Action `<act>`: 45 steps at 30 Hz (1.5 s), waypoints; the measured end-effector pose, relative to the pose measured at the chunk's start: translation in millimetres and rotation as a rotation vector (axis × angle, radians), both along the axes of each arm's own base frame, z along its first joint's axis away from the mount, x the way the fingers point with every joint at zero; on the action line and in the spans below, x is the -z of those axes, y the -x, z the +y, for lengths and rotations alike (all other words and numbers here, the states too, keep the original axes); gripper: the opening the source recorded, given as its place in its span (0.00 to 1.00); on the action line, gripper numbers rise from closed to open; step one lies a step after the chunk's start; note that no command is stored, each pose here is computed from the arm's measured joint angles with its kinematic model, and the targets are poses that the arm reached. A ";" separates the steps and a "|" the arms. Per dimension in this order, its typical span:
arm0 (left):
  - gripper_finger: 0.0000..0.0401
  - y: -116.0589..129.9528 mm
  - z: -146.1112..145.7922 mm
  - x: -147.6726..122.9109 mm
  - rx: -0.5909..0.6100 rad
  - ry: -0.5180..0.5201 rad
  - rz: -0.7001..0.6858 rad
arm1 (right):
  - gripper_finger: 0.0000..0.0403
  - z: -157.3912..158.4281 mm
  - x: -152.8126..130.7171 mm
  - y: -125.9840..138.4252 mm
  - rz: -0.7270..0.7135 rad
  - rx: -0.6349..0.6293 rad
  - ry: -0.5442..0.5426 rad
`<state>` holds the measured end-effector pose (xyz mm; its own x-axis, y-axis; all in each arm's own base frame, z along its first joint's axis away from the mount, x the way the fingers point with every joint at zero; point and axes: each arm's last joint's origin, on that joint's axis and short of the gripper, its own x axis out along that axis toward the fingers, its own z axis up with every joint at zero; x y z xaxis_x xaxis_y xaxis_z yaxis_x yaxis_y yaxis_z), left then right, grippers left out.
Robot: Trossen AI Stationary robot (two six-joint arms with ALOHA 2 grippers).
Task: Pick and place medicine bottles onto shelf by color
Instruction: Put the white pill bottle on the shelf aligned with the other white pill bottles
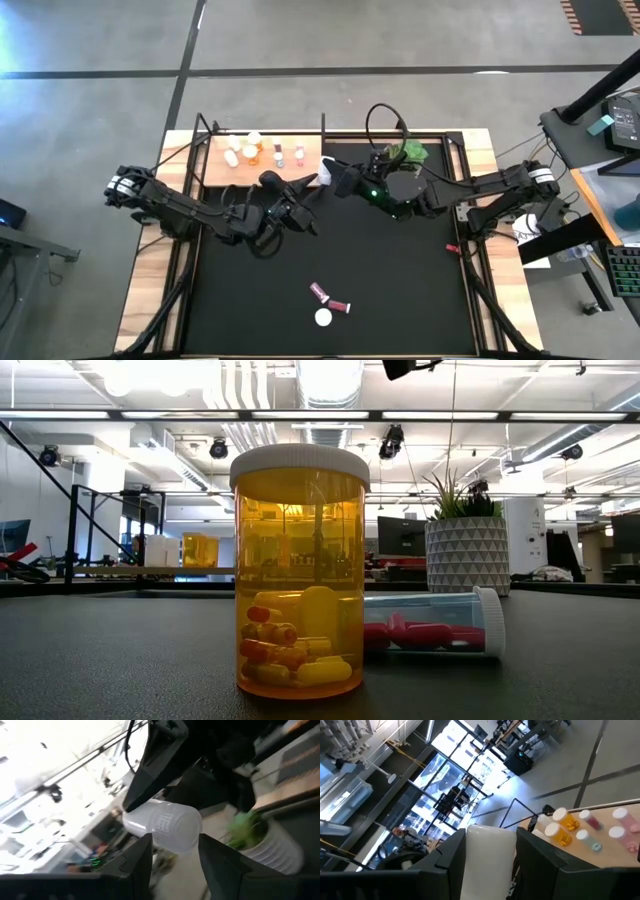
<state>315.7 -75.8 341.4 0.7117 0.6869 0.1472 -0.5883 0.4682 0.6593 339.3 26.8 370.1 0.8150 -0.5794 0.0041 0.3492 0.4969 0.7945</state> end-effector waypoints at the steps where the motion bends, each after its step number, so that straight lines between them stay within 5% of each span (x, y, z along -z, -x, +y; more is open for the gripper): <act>1: 0.35 1.1 0.7 -1.9 -0.029 -0.013 0.005 | 0.36 -1.0 -2.6 0.7 -0.003 0.003 0.004; 15: 0.35 9.6 3.5 -24.4 -0.067 -0.051 -0.112 | 0.36 -23.6 -48.6 22.8 -0.074 0.067 0.067; 20: 0.35 7.7 3.2 -28.4 0.005 -0.087 -0.143 | 0.36 -24.9 -51.1 22.9 -0.078 0.071 0.068; 28: 0.35 10.3 5.5 -60.6 -0.068 -0.016 -0.217 | 0.36 -26.3 -51.2 22.9 -0.082 0.075 0.063; 35: 0.37 4.0 4.2 -71.5 -0.080 -0.004 -0.131 | 0.36 -28.2 -51.3 22.9 -0.100 0.080 0.041; 39: 0.28 4.2 4.3 -70.1 -0.056 0.076 -0.216 | 0.36 -28.2 -51.5 23.2 -0.100 0.079 0.041; 45: 0.12 2.1 2.4 -70.4 0.020 0.045 -0.232 | 0.36 -28.3 -52.8 24.6 -0.105 0.079 0.041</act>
<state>313.5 -73.4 411.7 0.6761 0.6825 0.2777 -0.7118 0.5075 0.4856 314.8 -1.5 422.9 0.7604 -0.6398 0.1118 0.3048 0.5036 0.8084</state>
